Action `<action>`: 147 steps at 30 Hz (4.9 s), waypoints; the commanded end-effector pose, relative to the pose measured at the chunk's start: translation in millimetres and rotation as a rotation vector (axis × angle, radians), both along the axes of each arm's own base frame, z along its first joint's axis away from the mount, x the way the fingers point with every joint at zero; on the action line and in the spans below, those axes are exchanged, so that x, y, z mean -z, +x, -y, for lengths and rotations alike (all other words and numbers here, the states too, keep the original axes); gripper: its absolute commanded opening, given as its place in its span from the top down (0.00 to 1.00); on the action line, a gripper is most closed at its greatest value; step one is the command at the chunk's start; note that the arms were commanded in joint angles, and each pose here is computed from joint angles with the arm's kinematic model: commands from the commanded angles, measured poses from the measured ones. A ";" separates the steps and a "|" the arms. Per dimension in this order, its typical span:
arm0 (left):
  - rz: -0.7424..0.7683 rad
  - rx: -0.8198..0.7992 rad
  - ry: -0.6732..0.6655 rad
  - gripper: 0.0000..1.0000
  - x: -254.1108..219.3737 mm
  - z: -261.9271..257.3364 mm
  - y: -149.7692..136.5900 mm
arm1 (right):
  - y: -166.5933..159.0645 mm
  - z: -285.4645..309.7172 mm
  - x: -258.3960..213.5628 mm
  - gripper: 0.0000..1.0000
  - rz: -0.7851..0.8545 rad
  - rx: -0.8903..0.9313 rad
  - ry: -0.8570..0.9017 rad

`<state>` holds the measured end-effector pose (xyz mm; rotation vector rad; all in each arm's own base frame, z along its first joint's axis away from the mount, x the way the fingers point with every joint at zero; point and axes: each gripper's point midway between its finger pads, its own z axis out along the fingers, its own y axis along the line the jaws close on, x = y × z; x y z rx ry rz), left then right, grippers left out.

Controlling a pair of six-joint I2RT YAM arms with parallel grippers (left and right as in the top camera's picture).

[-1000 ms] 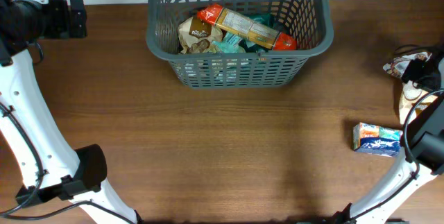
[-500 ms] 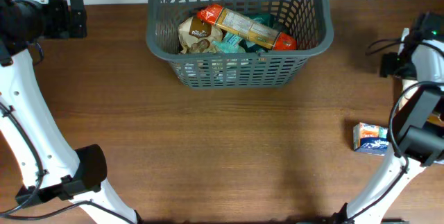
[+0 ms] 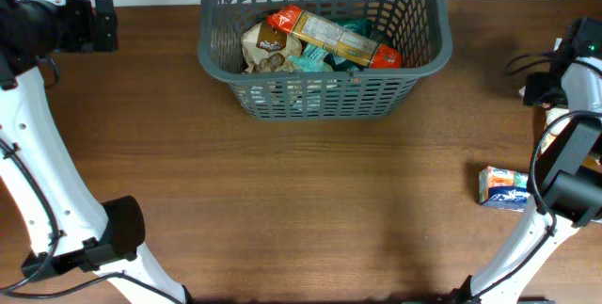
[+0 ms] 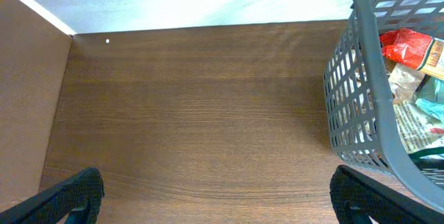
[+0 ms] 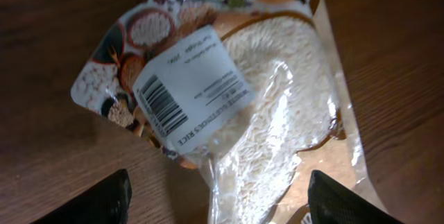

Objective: Pack container
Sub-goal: 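Move the right gripper to the clear rice bag at right edge, then grasp the white glutinous rice bag with the right gripper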

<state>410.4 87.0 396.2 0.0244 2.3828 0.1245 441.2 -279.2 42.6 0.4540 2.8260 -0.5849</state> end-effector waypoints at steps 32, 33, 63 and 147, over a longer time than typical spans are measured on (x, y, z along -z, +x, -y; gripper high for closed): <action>-0.008 -0.015 -0.009 0.01 3.1 -2.3 0.8 | -29.2 5.6 52.0 0.96 -0.030 0.170 0.154; -0.008 -0.015 -0.009 0.01 3.1 -2.3 0.8 | -28.2 1.2 53.2 0.96 -0.026 0.163 0.179; -0.008 -0.015 -0.009 0.01 3.1 -2.3 0.8 | 17.0 -42.8 -28.3 0.96 0.291 0.137 0.514; -0.008 -0.015 -0.009 0.01 3.1 -2.3 0.8 | 23.7 -88.3 10.2 0.96 0.205 0.087 0.611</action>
